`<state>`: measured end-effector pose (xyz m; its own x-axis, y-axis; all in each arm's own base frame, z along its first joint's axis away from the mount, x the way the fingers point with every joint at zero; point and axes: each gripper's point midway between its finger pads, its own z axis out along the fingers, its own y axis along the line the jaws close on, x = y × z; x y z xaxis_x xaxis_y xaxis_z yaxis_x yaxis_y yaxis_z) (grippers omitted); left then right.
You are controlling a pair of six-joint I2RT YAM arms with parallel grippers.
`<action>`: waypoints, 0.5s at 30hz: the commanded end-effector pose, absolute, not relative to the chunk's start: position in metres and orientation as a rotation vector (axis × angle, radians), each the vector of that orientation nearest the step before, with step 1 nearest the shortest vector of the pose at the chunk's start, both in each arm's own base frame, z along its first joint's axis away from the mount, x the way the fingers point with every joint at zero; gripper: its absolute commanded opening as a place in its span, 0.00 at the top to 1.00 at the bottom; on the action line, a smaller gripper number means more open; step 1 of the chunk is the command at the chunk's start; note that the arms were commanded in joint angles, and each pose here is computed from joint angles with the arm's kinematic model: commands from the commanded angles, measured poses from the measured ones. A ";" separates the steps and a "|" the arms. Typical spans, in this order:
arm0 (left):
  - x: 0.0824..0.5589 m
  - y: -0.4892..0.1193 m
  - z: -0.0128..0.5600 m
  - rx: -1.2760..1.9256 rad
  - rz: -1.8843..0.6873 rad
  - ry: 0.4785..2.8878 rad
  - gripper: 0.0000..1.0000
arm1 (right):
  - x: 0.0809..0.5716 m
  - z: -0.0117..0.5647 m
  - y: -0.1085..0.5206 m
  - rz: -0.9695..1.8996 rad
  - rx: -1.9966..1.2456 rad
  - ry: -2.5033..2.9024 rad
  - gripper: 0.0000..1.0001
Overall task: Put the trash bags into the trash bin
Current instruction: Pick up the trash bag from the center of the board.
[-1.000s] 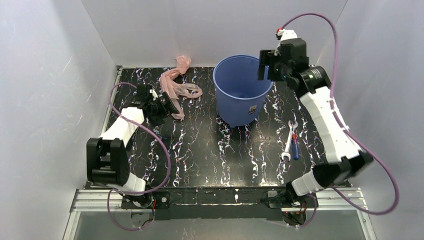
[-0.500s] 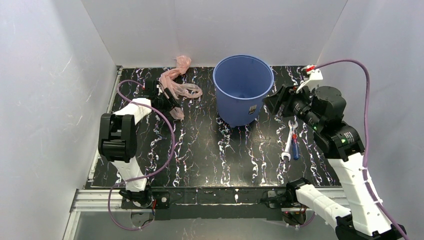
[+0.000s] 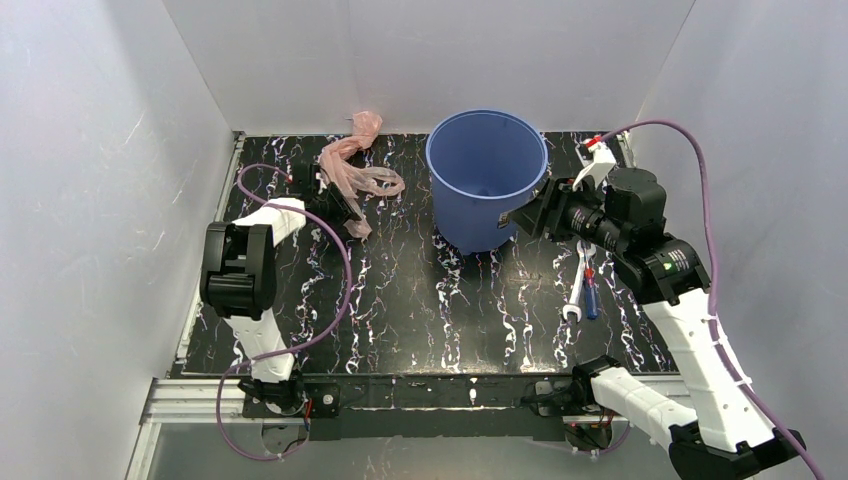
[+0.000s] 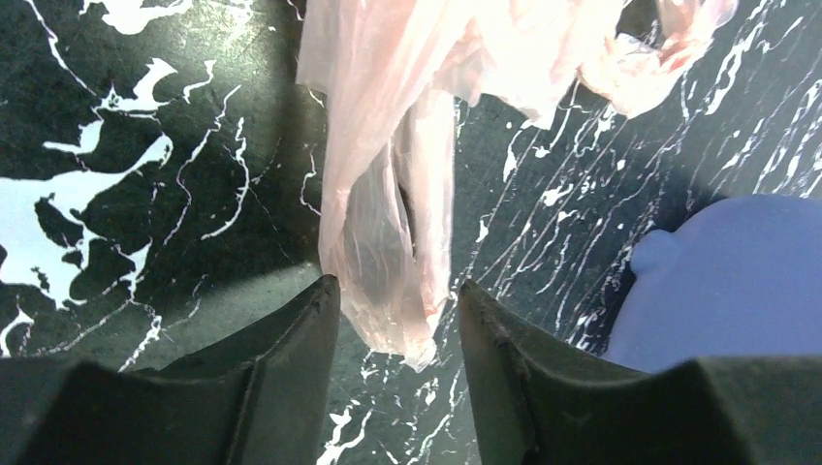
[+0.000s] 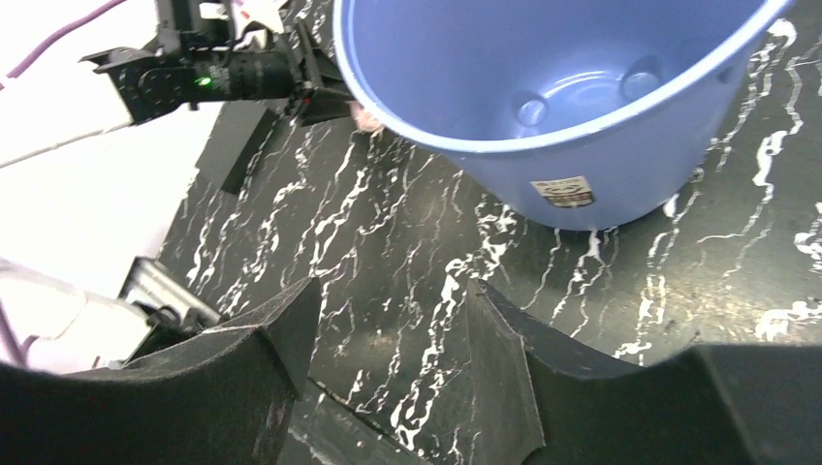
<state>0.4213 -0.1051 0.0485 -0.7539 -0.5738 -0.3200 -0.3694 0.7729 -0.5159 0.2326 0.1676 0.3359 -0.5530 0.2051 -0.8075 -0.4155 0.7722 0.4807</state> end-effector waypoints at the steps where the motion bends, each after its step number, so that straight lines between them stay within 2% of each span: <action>1: 0.416 -0.104 0.036 -0.699 -0.575 2.540 0.58 | 0.224 0.358 0.185 0.947 -0.223 1.942 0.36; 3: 0.413 -0.103 0.032 -0.704 -0.566 2.550 0.58 | 0.221 0.358 0.189 0.978 -0.244 1.945 0.36; 8: 0.404 -0.103 0.021 -0.718 -0.564 2.580 0.51 | 0.210 0.360 0.199 1.060 -0.316 1.951 0.38; 10: 0.403 -0.104 0.022 -0.708 -0.573 2.574 0.52 | 0.205 0.361 0.202 1.091 -0.342 1.946 0.38; 15: 0.396 -0.102 0.030 -0.669 -0.559 2.577 0.85 | 0.195 0.357 0.208 1.151 -0.392 1.952 0.39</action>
<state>0.4135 -0.1051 0.0253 -0.7759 -0.5586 -0.2930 -0.3747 0.7819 -0.4983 0.2057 0.1986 0.3394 -0.6436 0.1422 -0.7521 -0.5368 0.6165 0.5760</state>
